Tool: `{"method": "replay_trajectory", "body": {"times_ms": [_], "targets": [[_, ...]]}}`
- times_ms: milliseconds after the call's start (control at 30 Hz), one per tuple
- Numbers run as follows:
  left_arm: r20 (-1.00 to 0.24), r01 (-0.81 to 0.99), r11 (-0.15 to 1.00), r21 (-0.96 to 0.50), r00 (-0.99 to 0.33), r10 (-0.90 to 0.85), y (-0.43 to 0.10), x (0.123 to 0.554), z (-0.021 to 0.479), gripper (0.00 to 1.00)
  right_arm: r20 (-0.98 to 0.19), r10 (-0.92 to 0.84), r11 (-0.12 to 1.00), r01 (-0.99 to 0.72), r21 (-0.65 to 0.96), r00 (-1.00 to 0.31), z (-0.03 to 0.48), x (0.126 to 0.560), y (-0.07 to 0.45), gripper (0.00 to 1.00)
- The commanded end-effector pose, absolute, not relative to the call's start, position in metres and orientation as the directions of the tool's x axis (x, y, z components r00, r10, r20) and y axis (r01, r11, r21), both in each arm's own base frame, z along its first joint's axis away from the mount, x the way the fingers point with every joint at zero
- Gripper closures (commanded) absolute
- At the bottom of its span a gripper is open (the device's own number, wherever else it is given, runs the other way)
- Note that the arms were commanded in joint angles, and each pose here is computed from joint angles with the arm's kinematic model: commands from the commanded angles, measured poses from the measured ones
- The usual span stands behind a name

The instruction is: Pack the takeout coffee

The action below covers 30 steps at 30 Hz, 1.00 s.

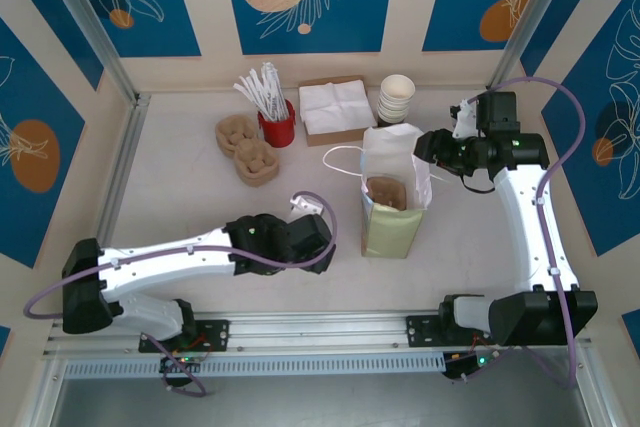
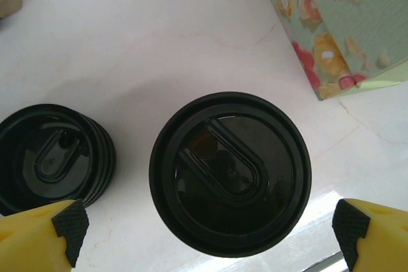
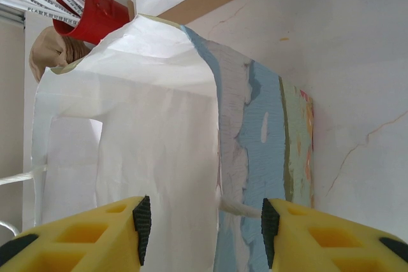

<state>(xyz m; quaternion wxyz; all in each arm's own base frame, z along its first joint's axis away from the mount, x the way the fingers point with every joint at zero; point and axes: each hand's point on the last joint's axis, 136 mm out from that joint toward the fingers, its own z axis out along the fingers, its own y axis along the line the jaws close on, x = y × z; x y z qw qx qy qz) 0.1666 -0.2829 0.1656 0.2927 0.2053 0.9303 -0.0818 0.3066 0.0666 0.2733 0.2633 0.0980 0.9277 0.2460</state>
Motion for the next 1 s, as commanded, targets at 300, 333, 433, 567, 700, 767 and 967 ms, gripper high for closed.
{"method": "replay_trajectory", "body": {"times_ms": [300, 333, 433, 567, 700, 767, 967], "targets": [[-0.493, 0.376, 0.927, -0.002, -0.806, 0.327, -0.294, 0.164, 0.145, 0.07, -0.440, 0.298, 0.852, 0.028, 0.523, -0.847, 0.276, 0.307, 0.069, 0.48], [-0.489, 0.378, 0.926, 0.000, -0.808, 0.330, -0.295, 0.163, 0.143, 0.09, -0.439, 0.300, 0.852, 0.030, 0.523, -0.847, 0.276, 0.307, 0.069, 0.48], [-0.490, 0.380, 0.925, -0.010, -0.808, 0.327, -0.300, 0.164, 0.144, 0.11, -0.441, 0.299, 0.852, 0.029, 0.522, -0.846, 0.277, 0.307, 0.069, 0.48], [-0.494, 0.379, 0.925, -0.018, -0.808, 0.321, -0.302, 0.164, 0.144, 0.12, -0.442, 0.302, 0.851, 0.031, 0.523, -0.845, 0.277, 0.307, 0.068, 0.48], [-0.493, 0.377, 0.926, -0.019, -0.809, 0.319, -0.303, 0.165, 0.143, 0.16, -0.442, 0.305, 0.850, 0.032, 0.526, -0.844, 0.278, 0.308, 0.068, 0.48], [-0.492, 0.375, 0.927, -0.016, -0.810, 0.319, -0.303, 0.165, 0.142, 0.17, -0.442, 0.305, 0.850, 0.032, 0.526, -0.844, 0.278, 0.308, 0.067, 0.48], [-0.493, 0.370, 0.929, -0.016, -0.811, 0.315, -0.301, 0.165, 0.141, 0.20, -0.441, 0.311, 0.849, 0.037, 0.528, -0.842, 0.279, 0.308, 0.066, 0.48]]}}
